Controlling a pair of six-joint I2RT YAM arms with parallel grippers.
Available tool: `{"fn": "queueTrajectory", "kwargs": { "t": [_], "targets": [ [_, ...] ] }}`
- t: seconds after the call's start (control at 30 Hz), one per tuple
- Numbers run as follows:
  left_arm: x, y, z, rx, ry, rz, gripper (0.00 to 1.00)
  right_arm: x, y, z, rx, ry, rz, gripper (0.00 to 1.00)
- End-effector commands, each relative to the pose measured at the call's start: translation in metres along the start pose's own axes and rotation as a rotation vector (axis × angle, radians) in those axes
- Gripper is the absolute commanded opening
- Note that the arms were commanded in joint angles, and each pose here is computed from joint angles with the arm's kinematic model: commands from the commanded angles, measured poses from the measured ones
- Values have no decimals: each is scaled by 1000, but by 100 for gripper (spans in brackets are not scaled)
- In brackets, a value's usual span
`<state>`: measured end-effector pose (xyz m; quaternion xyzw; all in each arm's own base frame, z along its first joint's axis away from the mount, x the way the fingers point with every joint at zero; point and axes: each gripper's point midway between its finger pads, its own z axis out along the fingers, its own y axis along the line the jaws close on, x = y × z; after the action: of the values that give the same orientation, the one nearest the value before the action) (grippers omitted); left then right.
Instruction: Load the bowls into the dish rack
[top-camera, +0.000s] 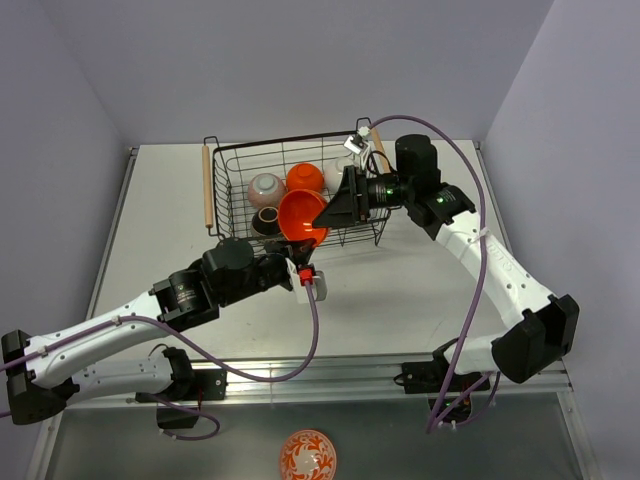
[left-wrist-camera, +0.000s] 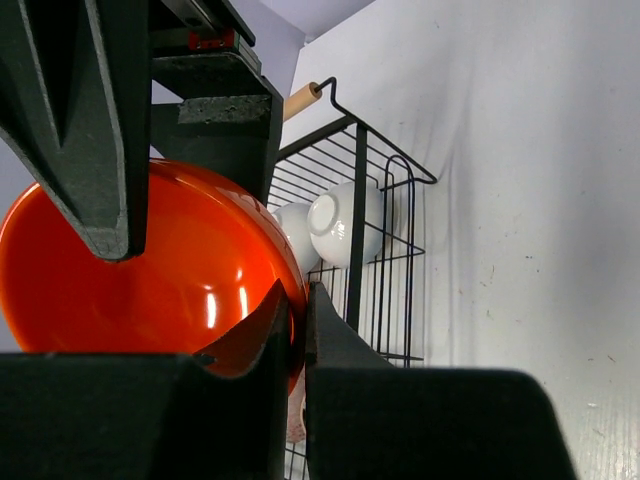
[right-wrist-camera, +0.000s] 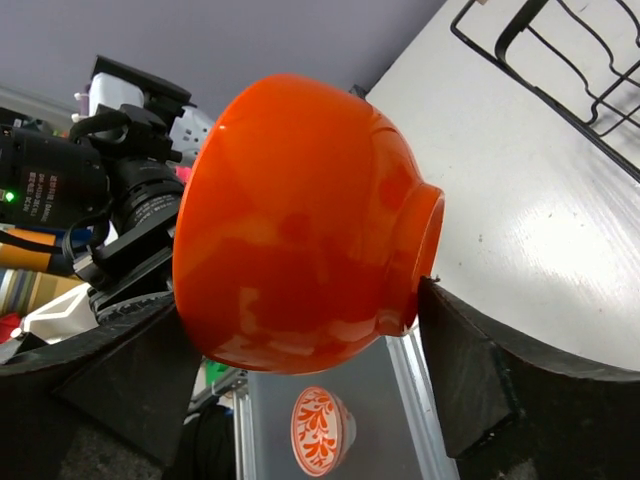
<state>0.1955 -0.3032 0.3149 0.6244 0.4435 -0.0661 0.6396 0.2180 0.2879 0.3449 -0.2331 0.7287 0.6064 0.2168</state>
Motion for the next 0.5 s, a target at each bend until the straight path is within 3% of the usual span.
{"fn": "queueTrajectory", "kwargs": {
  "t": [0.0, 0.2, 0.27, 0.33, 0.4, 0.47],
  "targets": [
    [-27, 21, -4, -63, -96, -14, 0, -9, 21, 0, -61, 0, -57, 87],
    [-23, 19, -5, -62, -83, -14, 4, -11, 22, -1, -65, -4, -80, 46],
    [-21, 17, -5, -56, -77, -17, 7, -14, 23, -2, -63, -8, -91, 21],
    [-20, 14, -5, -45, -70, -22, 20, -17, 20, -3, -54, -14, -94, 0],
    [-17, 12, -5, -41, -65, -29, 34, -21, 20, -5, -47, -20, -103, 0],
    [-15, 9, -6, -39, -63, -28, 39, -26, 20, -9, -38, -34, -116, 0]
  ]
}}
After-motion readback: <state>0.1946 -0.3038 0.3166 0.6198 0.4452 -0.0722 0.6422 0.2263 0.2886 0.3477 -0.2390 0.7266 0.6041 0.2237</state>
